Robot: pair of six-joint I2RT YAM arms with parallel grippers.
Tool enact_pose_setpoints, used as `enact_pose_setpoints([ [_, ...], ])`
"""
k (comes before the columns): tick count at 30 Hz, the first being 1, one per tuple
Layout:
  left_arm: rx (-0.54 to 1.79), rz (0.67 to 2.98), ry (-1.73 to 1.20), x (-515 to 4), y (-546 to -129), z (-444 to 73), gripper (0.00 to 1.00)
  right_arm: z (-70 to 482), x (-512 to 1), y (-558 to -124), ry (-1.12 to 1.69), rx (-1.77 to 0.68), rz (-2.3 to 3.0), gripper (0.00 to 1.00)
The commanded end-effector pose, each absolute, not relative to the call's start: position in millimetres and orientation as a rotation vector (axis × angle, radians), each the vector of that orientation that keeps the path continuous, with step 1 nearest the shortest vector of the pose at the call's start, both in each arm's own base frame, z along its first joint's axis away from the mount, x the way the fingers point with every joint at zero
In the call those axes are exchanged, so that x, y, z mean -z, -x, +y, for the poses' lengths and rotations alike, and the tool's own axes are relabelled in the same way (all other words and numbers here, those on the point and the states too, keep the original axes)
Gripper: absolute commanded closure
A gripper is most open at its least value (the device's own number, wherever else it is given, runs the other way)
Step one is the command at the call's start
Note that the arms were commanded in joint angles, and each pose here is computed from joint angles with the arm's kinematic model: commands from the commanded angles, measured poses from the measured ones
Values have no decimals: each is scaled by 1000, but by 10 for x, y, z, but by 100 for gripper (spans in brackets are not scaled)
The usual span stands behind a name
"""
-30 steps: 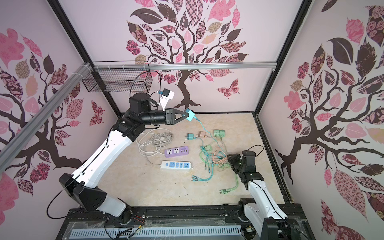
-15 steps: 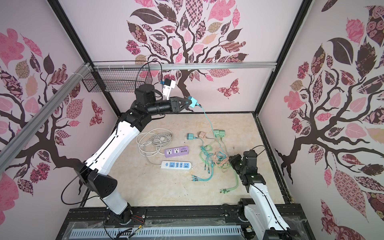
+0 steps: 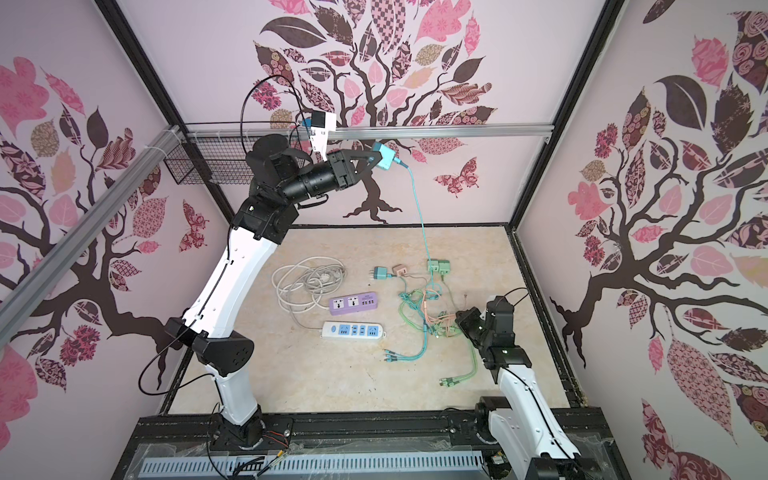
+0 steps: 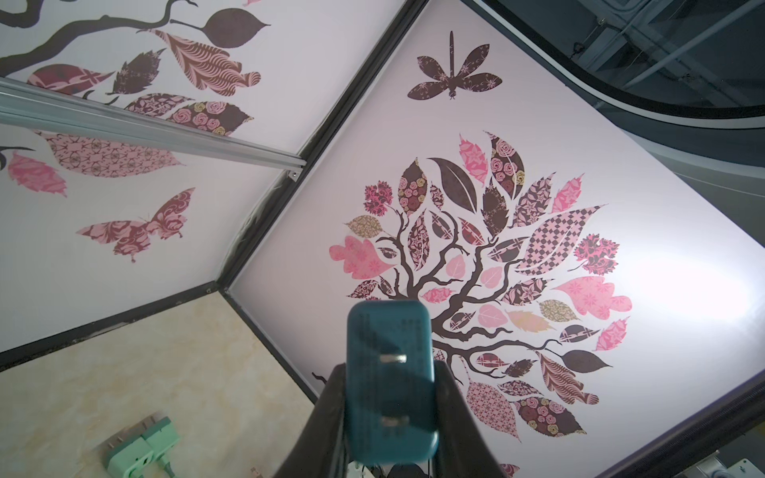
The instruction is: Insert the plug
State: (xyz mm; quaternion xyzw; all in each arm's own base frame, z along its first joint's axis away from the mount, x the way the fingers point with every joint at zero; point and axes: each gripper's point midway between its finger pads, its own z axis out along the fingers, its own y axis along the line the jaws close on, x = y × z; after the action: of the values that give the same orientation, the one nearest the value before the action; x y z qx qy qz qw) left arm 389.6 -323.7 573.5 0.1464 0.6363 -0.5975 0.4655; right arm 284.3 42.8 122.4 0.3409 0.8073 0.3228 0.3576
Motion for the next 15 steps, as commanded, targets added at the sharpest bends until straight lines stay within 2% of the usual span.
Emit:
enact_pose_setpoints([
  [1, 1468, 1471, -350, -6000, -3842, -3103, 100, 487, -1429, -2912, -789, -863, 2056, 100],
  [8, 1400, 1484, -208, -5897, -4211, -2944, 100, 628, -1700, -2910, -621, -941, 2001, 100],
  [15, 1437, 1561, -182, -5459, -4608, -3150, 100, 816, -2196, -2891, -382, -1012, 1920, 100],
])
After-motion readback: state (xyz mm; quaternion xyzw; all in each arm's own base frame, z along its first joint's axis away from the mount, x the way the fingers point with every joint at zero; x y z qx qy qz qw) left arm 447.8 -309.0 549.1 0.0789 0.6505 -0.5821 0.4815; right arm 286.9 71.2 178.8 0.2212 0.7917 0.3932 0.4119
